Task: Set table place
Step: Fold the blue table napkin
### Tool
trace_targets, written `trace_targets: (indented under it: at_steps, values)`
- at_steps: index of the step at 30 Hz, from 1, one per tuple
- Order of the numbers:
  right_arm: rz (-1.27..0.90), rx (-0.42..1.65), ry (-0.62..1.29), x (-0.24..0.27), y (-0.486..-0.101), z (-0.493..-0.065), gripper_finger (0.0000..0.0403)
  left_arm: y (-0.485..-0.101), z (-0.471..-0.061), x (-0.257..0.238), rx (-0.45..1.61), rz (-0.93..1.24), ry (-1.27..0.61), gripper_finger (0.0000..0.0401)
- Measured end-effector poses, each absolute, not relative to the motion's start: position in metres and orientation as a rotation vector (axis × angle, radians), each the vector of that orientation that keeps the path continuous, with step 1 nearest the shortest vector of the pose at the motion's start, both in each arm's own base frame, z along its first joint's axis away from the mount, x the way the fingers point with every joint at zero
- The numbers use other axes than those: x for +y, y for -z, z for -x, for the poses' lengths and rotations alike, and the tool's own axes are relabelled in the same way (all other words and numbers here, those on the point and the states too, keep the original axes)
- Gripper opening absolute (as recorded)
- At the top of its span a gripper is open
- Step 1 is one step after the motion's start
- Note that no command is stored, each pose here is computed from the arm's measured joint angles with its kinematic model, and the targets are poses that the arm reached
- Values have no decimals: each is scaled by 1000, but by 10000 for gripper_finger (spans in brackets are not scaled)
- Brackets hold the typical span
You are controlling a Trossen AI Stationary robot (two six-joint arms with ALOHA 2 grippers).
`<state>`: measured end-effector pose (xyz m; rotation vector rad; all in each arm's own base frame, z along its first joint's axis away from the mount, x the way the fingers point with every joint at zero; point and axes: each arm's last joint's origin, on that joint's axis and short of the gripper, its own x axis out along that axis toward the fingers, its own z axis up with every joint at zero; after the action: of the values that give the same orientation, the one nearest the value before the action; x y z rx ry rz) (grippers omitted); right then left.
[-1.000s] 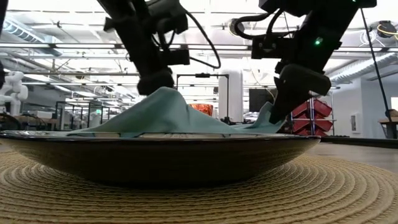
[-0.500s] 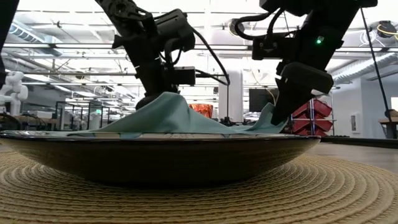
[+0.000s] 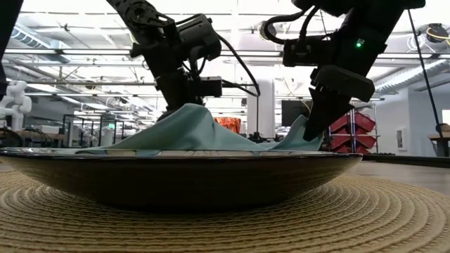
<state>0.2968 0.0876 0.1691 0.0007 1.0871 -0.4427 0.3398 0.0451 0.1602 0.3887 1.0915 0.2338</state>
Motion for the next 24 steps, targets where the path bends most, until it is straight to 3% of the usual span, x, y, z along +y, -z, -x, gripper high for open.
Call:
trace_targets:
  at_steps: [13, 24]
  values:
    - [-19, 1082, 446, 88, -169, -297, 0, -139, -347, 52, 1149, -445, -187, 195]
    - [-22, 1078, 444, 88, -169, -298, 0, -144, -351, 58, 1109, -485, -243, 180]
